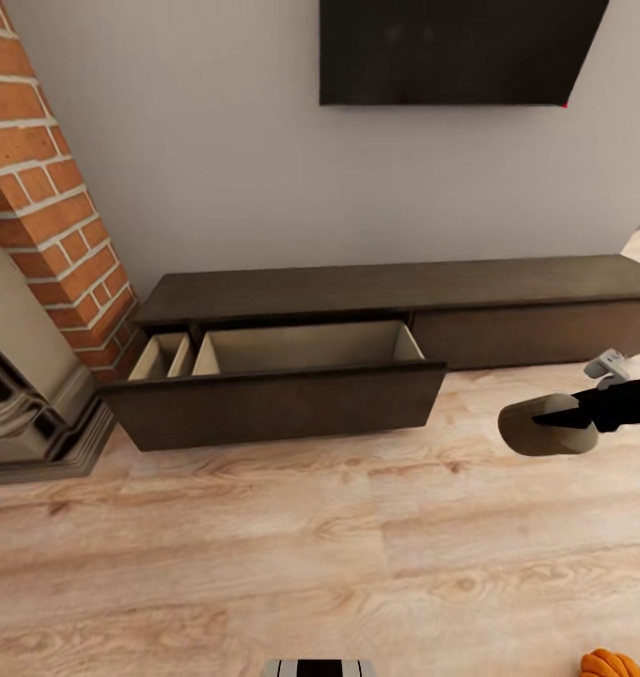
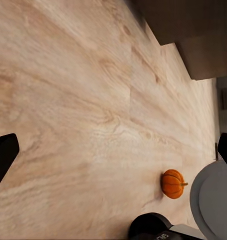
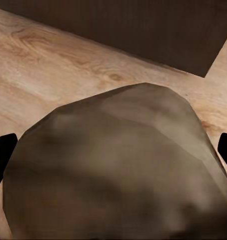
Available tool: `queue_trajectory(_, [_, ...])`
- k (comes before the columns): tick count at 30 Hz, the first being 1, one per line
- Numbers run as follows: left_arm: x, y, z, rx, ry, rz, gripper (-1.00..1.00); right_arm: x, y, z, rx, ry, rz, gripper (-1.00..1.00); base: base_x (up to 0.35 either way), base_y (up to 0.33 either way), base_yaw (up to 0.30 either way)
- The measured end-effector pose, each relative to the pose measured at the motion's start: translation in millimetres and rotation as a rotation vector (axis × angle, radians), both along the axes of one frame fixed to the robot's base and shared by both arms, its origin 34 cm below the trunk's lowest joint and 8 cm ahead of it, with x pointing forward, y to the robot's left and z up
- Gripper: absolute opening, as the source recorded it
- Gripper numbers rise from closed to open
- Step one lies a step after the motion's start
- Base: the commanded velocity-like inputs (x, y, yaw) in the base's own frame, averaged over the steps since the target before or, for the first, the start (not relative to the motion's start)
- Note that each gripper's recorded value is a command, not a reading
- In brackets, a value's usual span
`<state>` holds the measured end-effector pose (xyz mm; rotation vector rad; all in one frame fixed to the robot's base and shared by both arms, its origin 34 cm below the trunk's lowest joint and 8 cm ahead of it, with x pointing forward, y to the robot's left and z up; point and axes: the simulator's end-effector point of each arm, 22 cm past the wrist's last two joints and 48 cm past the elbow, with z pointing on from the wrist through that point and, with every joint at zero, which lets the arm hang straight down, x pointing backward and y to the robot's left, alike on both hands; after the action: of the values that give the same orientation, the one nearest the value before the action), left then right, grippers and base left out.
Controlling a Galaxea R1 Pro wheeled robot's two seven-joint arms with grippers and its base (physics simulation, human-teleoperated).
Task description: Place each of the two pumpkins and all three candles from the living room inside a cabinet in the living room (use any cabinet), then make sure every cabinet is closed, and position the cauldron so it is next to a table in the living room.
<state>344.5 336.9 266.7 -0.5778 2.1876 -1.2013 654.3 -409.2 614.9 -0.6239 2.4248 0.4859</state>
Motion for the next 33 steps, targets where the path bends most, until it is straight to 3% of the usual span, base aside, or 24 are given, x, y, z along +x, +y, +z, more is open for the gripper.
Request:
queue_trajectory(5, [-0.8,0.0,-0.9,0.000,0.003,0.000,1.00,0.2,0.0,-1.5,0.001,0.003,0.000,-1.00,0.338,0.006,0.254])
queue_trajectory(17, [-0.9,0.0,-1.0,-0.001,0.005,0.000,1.00,0.5,1.5,-1.4,0.005,0.001,0.004,-1.00,0.311,0.181,0.018])
queue_trajectory(20, [-0.9,0.0,-1.1,-0.001,0.005,0.000,1.00,2.7,2.4,8.5,0.008,-0.023,-0.002,-1.00,0.296,0.232,0.000])
queue_trajectory(25, [-1.0,-0.8,-1.8,0.000,0.007,0.001,1.00,7.7,1.6,46.5,0.011,-0.118,-0.012,-1.00,0.295,0.233,0.000])
queue_trajectory(33, [-1.8,-2.9,-2.9,-0.001,0.010,-0.002,1.00,10.1,16.8,54.0,0.030,-0.150,0.008,-1.00,0.296,0.226,0.000])
